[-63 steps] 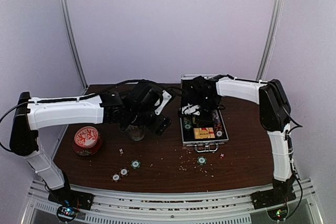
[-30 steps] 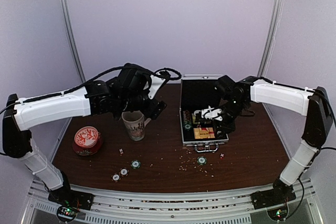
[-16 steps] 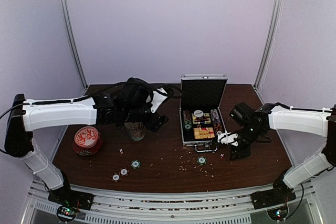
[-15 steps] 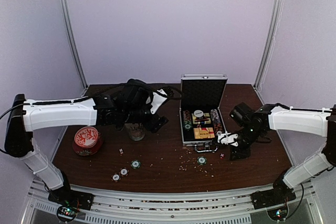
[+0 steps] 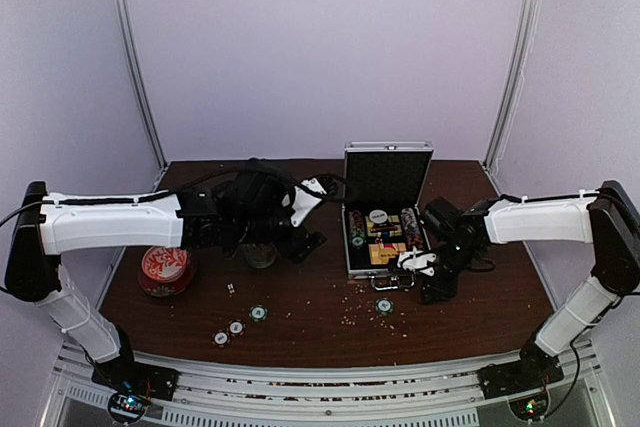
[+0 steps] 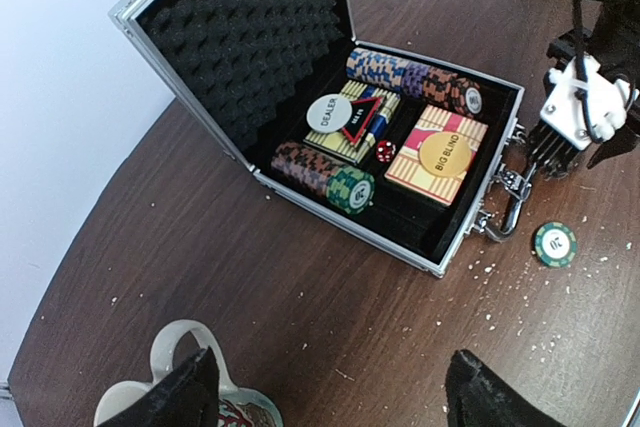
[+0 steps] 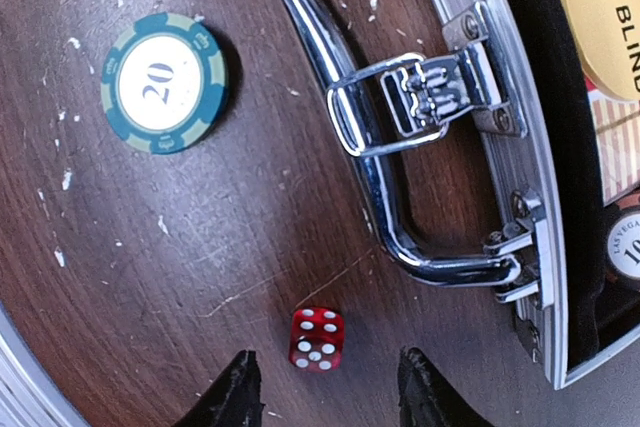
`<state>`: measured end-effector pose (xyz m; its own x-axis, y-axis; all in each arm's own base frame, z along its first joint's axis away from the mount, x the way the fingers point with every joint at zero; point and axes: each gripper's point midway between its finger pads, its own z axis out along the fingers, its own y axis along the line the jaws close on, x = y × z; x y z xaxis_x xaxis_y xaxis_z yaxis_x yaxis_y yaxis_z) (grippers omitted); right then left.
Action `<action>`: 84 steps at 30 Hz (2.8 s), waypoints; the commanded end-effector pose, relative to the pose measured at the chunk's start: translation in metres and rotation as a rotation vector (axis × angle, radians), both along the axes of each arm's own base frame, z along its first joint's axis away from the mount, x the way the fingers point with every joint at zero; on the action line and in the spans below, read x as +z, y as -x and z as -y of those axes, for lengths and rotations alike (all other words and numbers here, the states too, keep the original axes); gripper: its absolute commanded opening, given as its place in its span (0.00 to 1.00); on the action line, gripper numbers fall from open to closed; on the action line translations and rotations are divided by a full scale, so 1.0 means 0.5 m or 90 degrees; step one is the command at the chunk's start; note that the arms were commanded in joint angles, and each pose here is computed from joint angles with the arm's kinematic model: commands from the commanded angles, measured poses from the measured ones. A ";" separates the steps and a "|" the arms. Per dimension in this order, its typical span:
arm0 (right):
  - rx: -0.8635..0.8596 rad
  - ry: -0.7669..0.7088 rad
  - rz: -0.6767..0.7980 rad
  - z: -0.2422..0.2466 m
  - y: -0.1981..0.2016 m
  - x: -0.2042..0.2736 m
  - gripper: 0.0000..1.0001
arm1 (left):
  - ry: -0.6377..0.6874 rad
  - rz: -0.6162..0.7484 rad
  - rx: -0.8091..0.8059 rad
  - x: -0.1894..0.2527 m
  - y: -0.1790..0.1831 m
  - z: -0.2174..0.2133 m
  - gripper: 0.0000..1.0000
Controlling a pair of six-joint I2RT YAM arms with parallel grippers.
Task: Pack up texas hold em set
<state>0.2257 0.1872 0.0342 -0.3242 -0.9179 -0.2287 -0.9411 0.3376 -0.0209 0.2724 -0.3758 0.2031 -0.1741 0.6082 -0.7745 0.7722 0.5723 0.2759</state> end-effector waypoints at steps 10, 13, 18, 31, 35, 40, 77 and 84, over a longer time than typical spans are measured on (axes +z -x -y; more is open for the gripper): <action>-0.012 0.019 -0.019 -0.019 -0.016 -0.022 0.29 | 0.005 0.032 -0.016 0.023 0.015 0.013 0.79; -0.010 0.023 -0.025 -0.019 -0.013 -0.024 0.27 | 0.004 0.032 -0.017 0.021 0.016 0.014 0.80; -0.009 0.022 -0.027 -0.018 -0.011 -0.020 0.20 | -0.001 0.030 -0.016 0.016 0.015 0.015 0.79; 0.016 -0.022 0.031 -0.076 -0.091 0.121 0.11 | -0.004 0.034 -0.011 0.017 0.014 0.014 0.80; -0.013 -0.026 0.066 -0.100 -0.155 0.135 0.10 | -0.003 0.036 -0.009 0.018 0.014 0.012 0.79; -0.046 -0.008 0.097 -0.119 -0.224 0.117 0.10 | -0.005 0.031 -0.016 0.012 0.019 0.018 0.79; -0.135 -0.004 0.122 -0.128 -0.345 0.045 0.22 | -0.018 0.034 -0.023 0.002 0.027 0.023 0.79; -0.137 -0.027 0.121 -0.133 -0.337 0.082 0.28 | -0.018 0.036 -0.019 0.006 0.025 0.021 0.79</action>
